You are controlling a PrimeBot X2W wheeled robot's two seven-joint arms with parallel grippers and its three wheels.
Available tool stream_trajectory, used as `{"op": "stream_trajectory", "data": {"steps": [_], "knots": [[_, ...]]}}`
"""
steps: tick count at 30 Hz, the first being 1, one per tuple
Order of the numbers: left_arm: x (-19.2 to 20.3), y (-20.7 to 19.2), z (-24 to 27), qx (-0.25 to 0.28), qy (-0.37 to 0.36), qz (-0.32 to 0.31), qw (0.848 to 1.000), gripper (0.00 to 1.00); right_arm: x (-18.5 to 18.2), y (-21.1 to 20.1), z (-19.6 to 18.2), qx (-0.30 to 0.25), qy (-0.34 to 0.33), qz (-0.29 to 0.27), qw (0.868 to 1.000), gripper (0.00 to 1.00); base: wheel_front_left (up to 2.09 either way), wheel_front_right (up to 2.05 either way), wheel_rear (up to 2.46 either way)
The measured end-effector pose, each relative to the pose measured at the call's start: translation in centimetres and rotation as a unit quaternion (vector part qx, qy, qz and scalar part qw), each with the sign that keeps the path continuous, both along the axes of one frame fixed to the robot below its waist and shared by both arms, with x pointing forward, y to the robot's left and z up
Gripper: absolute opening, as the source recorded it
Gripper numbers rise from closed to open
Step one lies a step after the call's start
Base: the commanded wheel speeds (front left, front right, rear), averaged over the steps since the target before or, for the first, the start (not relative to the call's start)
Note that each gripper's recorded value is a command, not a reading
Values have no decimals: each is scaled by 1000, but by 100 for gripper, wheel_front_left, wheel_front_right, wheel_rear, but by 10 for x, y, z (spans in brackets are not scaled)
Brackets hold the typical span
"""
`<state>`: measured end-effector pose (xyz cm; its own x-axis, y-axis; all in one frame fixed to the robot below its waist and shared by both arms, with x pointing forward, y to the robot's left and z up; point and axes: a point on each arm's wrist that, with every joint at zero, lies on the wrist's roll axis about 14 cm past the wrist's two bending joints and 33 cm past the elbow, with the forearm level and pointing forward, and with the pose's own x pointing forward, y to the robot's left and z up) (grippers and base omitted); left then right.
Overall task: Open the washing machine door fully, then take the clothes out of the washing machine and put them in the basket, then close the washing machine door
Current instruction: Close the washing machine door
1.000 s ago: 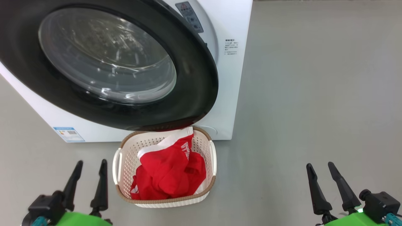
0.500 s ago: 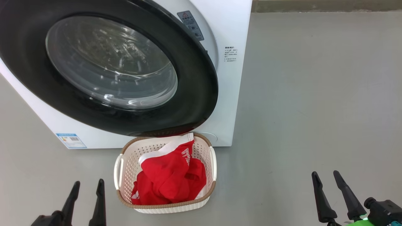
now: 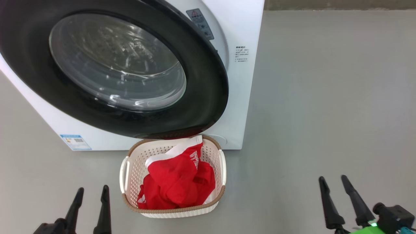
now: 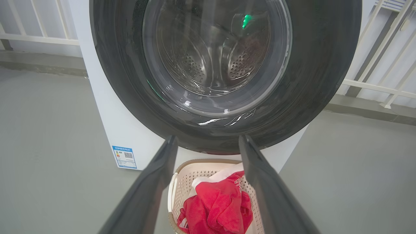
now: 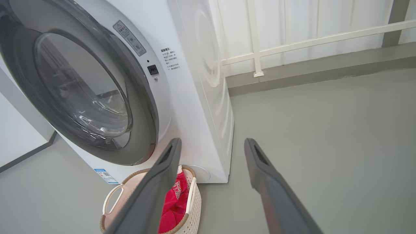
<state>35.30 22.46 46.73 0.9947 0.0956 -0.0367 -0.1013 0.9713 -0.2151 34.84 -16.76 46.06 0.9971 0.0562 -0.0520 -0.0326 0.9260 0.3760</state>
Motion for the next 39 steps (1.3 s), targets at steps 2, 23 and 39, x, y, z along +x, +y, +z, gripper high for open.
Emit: {"op": "stream_trajectory", "data": {"steps": [2,23,39], "knots": [[0,-1,-2,-2,3,0,1000,100,4,9,0,3,0,12,1000,38,0,0,0],[0,6,-9,-33,13,26,999,100,115,147,72,23,-115,205,972,0,0,0,0],[23,18,-27,-60,36,47,996,100,181,181,30,80,-64,221,970,0,0,0,0]]}}
